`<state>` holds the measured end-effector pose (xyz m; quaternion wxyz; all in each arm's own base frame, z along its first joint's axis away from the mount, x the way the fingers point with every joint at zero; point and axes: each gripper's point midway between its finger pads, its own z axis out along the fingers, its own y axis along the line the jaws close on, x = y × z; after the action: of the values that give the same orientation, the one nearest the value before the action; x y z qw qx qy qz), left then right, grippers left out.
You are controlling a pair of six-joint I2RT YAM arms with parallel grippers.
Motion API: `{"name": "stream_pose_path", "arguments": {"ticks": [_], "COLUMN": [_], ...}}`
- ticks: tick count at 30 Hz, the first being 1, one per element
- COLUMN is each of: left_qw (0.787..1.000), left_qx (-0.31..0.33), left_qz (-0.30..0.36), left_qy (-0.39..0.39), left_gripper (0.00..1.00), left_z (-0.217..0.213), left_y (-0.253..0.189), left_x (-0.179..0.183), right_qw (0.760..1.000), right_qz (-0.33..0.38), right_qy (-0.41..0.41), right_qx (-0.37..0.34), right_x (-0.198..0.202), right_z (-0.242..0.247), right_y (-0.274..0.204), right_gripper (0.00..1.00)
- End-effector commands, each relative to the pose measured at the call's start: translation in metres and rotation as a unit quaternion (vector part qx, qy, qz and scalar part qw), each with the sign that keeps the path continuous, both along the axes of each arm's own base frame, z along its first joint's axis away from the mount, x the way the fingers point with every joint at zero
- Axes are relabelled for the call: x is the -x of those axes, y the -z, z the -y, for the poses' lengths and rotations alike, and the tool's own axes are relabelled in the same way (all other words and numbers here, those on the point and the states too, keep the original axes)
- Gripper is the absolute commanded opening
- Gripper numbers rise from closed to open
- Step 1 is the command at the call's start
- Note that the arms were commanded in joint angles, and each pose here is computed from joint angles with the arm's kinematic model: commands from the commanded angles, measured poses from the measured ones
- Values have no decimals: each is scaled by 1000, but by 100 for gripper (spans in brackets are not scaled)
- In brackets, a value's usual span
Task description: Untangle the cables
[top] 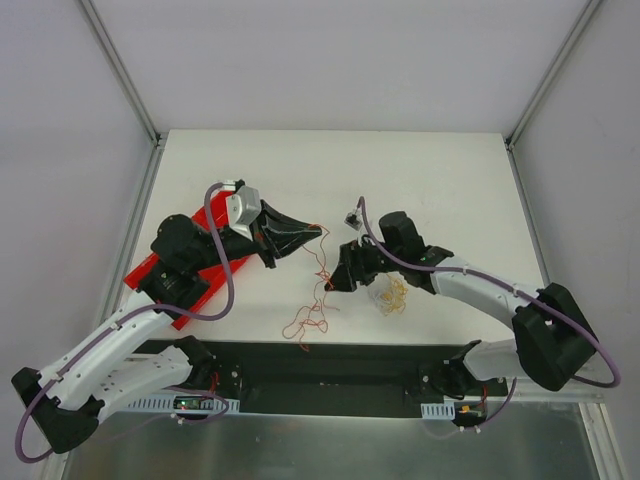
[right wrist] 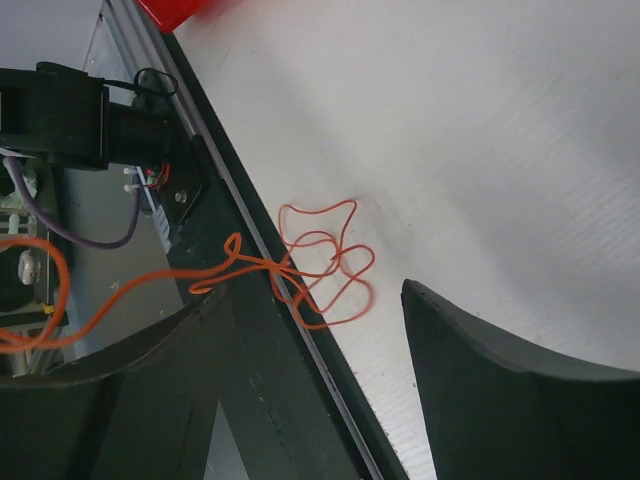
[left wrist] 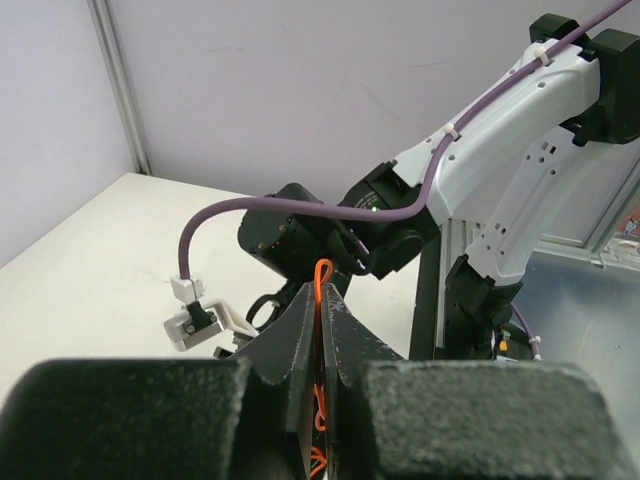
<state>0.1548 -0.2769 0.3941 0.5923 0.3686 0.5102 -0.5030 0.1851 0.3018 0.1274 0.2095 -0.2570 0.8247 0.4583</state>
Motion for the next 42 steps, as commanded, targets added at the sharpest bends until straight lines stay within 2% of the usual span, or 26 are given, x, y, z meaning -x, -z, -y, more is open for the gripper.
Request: {"name": "stream_pose_path", "arguments": {"ticks": [1, 9, 17, 19, 21, 23, 26, 28, 31, 36, 39, 42], "left_qw": [999, 998, 998, 998, 997, 997, 996, 994, 989, 980, 977, 977], "left_qx": [23, 31, 41, 41, 42, 45, 57, 67, 86, 114, 119, 121], "left_qz": [44, 50, 56, 56, 58, 60, 74, 85, 101, 122, 122, 117], "left_qy": [8, 7, 8, 10, 10, 5, -3, -27, -71, -110, -124, -132], "left_gripper": [0, 0, 0, 0, 0, 0, 0, 0, 0, 0, 0, 0], "left_z": [-6, -10, -14, -14, -15, -17, -22, -30, -44, -65, -71, -73], "left_y": [-25, -31, -36, -36, -37, -39, -44, -49, -56, -69, -72, -72], "left_x": [12, 15, 18, 19, 19, 19, 22, 20, 14, 14, 10, 5], "right_qw": [996, 993, 980, 973, 964, 944, 922, 907, 876, 812, 791, 779], "right_qz": [37, 48, 47, 38, 32, 14, 5, 7, -27, -55, -49, -34], "right_qy": [-24, 23, 95, 128, 180, 273, 346, 396, 479, 580, 608, 620], "right_qx": [-83, -101, -168, -186, -192, -183, -176, -147, -53, 19, 43, 85], "right_x": [-4, -8, 0, -6, -18, -42, -63, -83, -105, -118, -117, -115], "right_z": [-23, -27, -71, -79, -80, -67, -50, -27, 27, 114, 151, 184], "right_y": [-28, -32, -42, -42, -37, -23, -12, -2, 32, 52, 52, 54], "right_gripper": [71, 71, 70, 66, 59, 52, 21, 10, 12, 22, 24, 33]}}
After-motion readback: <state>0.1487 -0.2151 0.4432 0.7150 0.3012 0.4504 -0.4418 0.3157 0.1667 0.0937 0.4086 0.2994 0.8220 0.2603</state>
